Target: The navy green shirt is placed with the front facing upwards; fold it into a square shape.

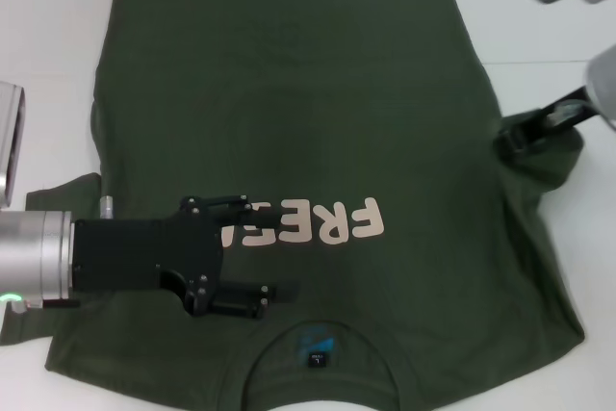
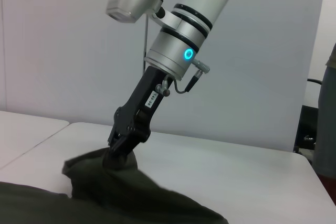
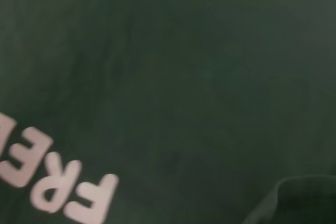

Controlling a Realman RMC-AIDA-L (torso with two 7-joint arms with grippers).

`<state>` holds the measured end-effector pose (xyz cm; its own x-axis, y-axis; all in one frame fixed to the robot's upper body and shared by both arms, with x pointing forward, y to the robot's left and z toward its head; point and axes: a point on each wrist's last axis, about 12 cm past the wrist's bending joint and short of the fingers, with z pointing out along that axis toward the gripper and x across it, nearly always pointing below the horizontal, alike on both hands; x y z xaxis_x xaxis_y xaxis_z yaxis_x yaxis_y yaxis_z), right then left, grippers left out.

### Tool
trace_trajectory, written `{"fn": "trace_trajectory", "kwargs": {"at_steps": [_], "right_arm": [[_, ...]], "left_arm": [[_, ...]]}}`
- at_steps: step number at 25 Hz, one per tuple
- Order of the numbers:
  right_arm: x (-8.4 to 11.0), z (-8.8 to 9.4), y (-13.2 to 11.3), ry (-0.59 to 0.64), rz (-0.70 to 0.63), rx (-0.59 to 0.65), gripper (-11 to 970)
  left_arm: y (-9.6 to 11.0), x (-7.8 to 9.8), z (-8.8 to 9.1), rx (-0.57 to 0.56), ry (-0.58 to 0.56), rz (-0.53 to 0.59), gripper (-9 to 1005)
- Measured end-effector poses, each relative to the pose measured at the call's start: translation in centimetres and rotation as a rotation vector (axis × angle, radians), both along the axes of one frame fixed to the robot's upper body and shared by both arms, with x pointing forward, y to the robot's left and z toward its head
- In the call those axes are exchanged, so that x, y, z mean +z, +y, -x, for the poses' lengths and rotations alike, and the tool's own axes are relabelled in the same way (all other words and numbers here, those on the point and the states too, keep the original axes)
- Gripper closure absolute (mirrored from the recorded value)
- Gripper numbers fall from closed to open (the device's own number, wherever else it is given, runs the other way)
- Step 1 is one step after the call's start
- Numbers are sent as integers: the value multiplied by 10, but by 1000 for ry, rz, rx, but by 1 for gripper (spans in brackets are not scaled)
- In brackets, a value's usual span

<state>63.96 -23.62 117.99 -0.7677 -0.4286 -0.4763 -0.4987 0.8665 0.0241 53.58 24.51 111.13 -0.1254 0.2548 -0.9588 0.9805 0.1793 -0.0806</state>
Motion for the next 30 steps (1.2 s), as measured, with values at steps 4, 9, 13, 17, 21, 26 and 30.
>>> {"fn": "trace_trajectory", "kwargs": {"at_steps": [4, 9, 13, 17, 21, 26, 30], "right_arm": [[-2, 2, 24, 14, 9, 69, 897], [-6, 4, 39, 25, 20, 114, 885], [-11, 5, 44, 34, 10, 120, 874], [-17, 2, 46, 36, 13, 117, 864], [-21, 0, 49, 45, 20, 125, 854], [-20, -2, 54, 33, 20, 137, 841], [-20, -1, 58, 33, 7, 149, 830]], "left_arm": [[1, -1, 1, 3, 2, 0, 137], [2, -2, 2, 5, 6, 1, 137], [2, -2, 3, 6, 6, 2, 137], [2, -2, 3, 6, 2, 2, 137], [2, -2, 3, 6, 0, 2, 136], [2, -2, 2, 8, -1, 1, 136], [2, -2, 2, 9, -3, 0, 136]]}}
